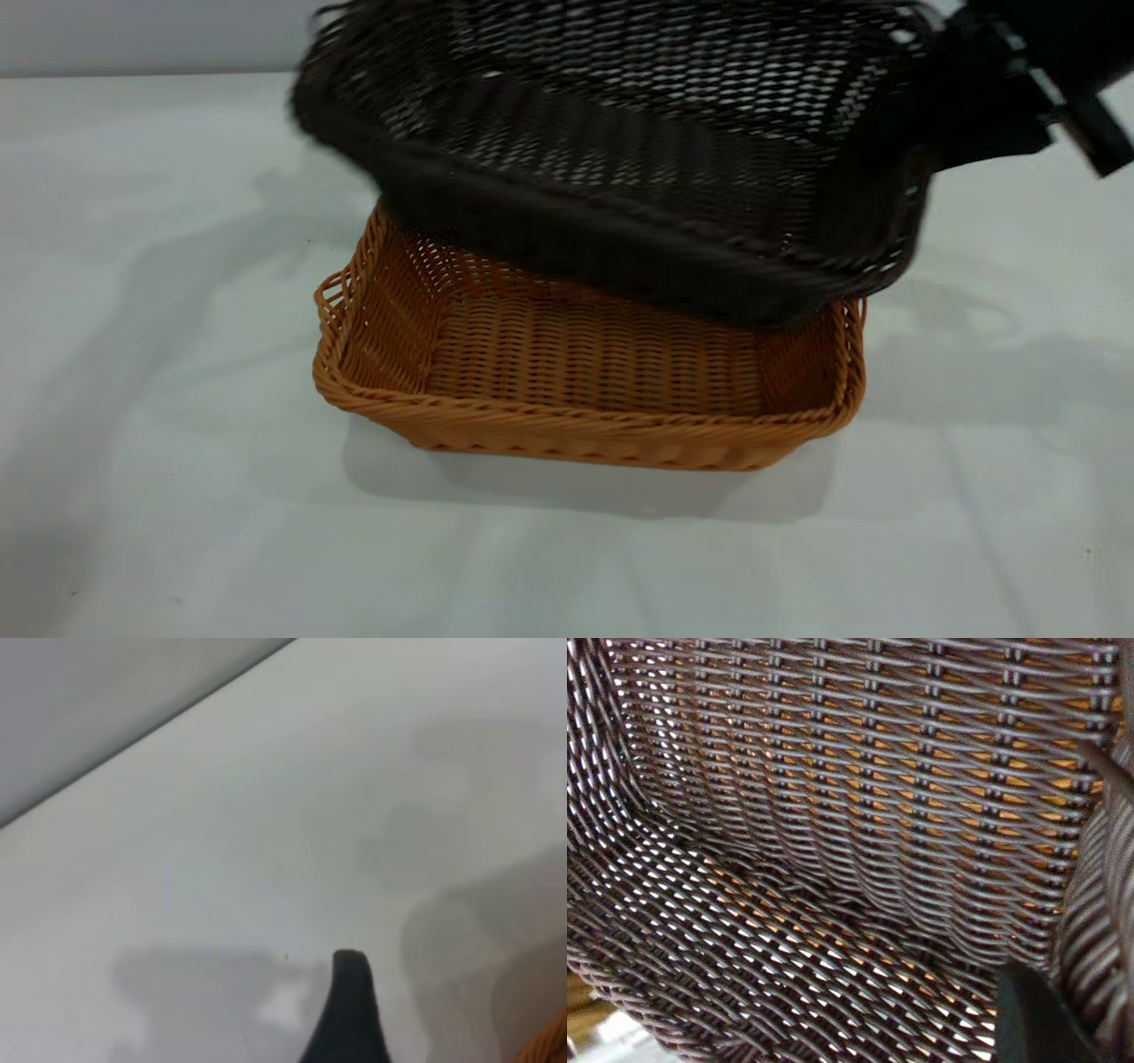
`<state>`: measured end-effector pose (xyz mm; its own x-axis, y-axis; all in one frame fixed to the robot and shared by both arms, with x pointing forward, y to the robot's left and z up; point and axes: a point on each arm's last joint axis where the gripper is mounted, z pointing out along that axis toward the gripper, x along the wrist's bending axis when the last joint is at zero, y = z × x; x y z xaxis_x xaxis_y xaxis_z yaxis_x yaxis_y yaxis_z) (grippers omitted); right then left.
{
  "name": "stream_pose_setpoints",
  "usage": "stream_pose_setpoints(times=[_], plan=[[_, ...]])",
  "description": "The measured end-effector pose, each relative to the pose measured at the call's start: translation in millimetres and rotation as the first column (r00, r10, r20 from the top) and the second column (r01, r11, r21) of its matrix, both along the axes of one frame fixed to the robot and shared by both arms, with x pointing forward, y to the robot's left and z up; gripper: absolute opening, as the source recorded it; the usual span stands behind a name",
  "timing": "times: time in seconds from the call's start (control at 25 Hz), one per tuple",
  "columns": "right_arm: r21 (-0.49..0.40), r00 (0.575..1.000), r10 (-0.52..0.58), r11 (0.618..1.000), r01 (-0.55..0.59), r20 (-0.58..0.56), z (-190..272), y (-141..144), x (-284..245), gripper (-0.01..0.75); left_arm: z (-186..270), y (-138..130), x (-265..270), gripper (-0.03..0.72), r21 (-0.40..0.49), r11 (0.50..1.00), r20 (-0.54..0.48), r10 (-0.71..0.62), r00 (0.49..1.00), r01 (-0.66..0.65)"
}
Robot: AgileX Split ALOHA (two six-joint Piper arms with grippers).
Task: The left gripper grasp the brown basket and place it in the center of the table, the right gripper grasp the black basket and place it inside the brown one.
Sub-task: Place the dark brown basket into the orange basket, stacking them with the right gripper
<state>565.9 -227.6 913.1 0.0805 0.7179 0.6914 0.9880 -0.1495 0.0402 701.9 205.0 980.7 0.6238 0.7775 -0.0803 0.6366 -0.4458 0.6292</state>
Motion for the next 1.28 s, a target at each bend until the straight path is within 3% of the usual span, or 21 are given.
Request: stream_pose_setpoints(times=[0.2, 0.56, 1.28], plan=[[-0.054, 0.998, 0.059, 0.997, -0.058, 0.010, -3.1, 19.4, -4.3, 0.079, -0.4, -0.1, -1.1, 0.549, 0.000, 1.000, -0.011, -0.009, 1.000, 0.009], [-0.170, 0.988, 0.151, 0.975, -0.143, 0.034, -9.2, 22.7, -8.1, 0.079, -0.7, -0.4, -1.9, 0.549, -0.001, 1.000, -0.019, -0.015, 1.000, 0.015], [-0.188, 0.988, 0.151, 0.972, -0.143, 0.026, -28.4, 32.4, -6.0, 0.099, -0.8, -0.4, -2.1, 0.549, -0.001, 1.000, -0.021, -0.016, 1.000, 0.016]])
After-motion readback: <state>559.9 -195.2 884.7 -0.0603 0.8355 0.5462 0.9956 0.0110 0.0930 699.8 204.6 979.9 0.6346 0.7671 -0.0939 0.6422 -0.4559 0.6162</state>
